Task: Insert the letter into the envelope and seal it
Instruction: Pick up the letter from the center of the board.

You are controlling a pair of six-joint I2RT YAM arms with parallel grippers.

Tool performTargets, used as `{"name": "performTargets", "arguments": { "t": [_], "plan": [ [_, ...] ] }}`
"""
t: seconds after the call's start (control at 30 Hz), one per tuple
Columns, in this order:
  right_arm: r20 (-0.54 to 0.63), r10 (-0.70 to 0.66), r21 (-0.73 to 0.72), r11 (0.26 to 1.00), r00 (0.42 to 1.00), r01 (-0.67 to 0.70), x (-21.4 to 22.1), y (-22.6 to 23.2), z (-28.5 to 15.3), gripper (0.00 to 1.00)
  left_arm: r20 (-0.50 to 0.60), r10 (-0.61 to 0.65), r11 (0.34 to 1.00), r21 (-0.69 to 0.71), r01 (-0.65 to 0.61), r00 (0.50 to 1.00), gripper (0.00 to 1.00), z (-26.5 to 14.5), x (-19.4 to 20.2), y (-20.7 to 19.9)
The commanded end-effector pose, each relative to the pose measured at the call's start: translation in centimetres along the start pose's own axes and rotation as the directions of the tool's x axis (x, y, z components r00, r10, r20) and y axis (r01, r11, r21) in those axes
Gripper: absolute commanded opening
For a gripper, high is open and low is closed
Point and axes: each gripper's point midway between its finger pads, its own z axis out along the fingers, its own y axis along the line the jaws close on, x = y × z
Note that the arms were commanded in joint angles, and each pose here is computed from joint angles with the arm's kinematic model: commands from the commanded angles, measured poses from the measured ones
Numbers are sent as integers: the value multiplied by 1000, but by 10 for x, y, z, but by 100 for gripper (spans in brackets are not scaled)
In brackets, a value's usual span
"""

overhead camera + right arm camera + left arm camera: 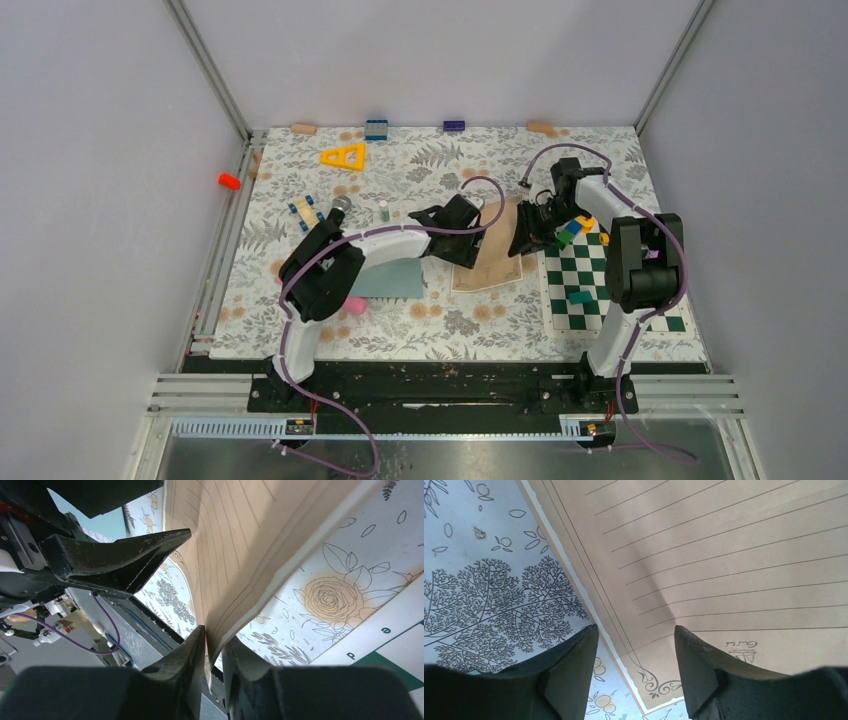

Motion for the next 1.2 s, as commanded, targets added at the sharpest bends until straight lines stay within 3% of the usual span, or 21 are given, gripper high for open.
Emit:
{"name": "performTargets", "arguments": {
  "t": [0.0,0.2,0.27,0.33,0.37,0.6,0.7,0.87,1.03,1.17],
  "plan": [
    [8,-12,8,1000,1000,12,1,7,-4,21,59,-22,1000,-4,22,998,60,-6,-23,3],
    [-12,-7,-19,1000,1000,7,3,15,-8,0,84,-16,1000,1,16,996,65,-15,-33,2],
    [-2,-30,4,1000,1000,30,1,14,-14,0,110,-10,1000,7,10,994,77,-25,-43,3],
    [26,-74,44,996,997,72,-3,14,-23,0,160,-2,1000,13,0,987,96,-43,-61,6],
    [47,-102,68,993,994,99,-5,15,-30,0,193,-2,1000,20,-2,981,98,-56,-73,7],
    [226,-278,163,956,933,245,-24,50,-87,0,390,36,964,229,-135,920,99,-172,-143,2],
    [307,-381,229,919,872,321,-27,72,-119,0,463,70,932,285,-223,884,99,-220,-156,2],
    [385,-585,370,806,714,461,-17,106,-167,0,572,138,893,281,-351,808,99,-274,-156,3],
    [399,-712,450,702,578,552,4,132,-193,0,631,164,875,261,-407,758,99,-288,-149,3],
    [418,-781,394,616,464,682,41,160,-197,0,621,183,828,321,-460,762,99,-282,-134,-7]
  ]
}}
